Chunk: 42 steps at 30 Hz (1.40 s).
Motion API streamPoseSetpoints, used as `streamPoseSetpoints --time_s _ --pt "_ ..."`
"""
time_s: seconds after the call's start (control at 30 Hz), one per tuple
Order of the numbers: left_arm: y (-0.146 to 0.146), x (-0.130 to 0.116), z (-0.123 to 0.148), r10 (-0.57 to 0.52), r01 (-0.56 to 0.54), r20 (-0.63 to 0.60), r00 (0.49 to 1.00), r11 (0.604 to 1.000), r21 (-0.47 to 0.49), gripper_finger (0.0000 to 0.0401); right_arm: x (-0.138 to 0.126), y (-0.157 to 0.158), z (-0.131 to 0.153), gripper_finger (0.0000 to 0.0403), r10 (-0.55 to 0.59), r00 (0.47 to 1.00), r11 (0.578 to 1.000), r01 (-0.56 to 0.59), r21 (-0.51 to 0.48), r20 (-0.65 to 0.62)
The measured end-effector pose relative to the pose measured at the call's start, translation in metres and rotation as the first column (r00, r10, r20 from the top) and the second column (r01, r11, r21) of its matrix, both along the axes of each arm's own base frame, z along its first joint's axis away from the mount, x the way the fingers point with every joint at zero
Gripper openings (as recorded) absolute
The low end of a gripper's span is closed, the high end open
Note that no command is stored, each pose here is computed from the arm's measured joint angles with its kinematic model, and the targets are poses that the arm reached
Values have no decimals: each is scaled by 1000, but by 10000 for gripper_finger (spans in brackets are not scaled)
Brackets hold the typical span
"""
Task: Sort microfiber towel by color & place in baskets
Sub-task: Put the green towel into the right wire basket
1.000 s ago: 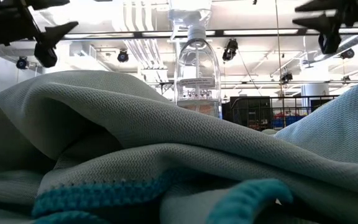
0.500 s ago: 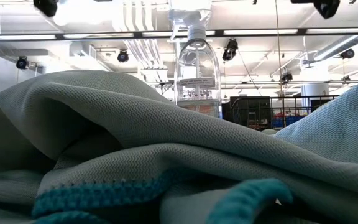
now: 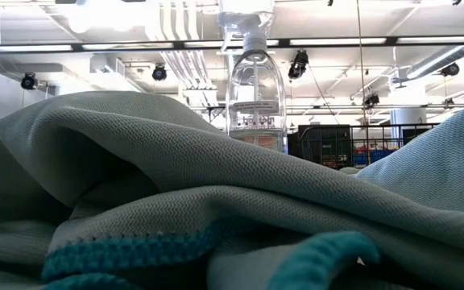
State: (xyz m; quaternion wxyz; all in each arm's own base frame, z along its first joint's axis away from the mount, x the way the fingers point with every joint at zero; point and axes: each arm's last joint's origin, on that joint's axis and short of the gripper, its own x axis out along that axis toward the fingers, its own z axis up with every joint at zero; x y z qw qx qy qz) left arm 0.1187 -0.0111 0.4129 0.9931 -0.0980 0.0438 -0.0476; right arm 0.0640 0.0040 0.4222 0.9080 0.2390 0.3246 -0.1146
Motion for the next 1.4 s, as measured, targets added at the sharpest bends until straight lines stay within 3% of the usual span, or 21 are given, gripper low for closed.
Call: streamPoseSetpoints --time_s 0.27,0.43,0.6,1.0,1.13,1.4 --pt "-2 25 6 4 -20 -324 946 999 -47 201 8 3 -10 111 34 964 999 -30 21 -265" --pt "-3 36 11 9 -42 -417 909 997 -70 201 20 6 -14 111 76 948 996 -59 62 -308" --pt "-3 37 11 45 -79 -515 856 996 -43 201 27 7 -15 111 101 938 995 -95 34 -331" --pt "-3 47 -9 85 -111 -599 797 994 -7 201 54 8 -33 111 64 891 991 -110 -78 -449" --pt "-2 46 -15 86 -107 -614 785 994 3 201 66 12 -49 111 118 843 990 -142 -6 -525" --pt "-1 50 -13 125 -95 -573 810 992 82 201 91 15 -86 111 132 722 981 -193 -14 -679"
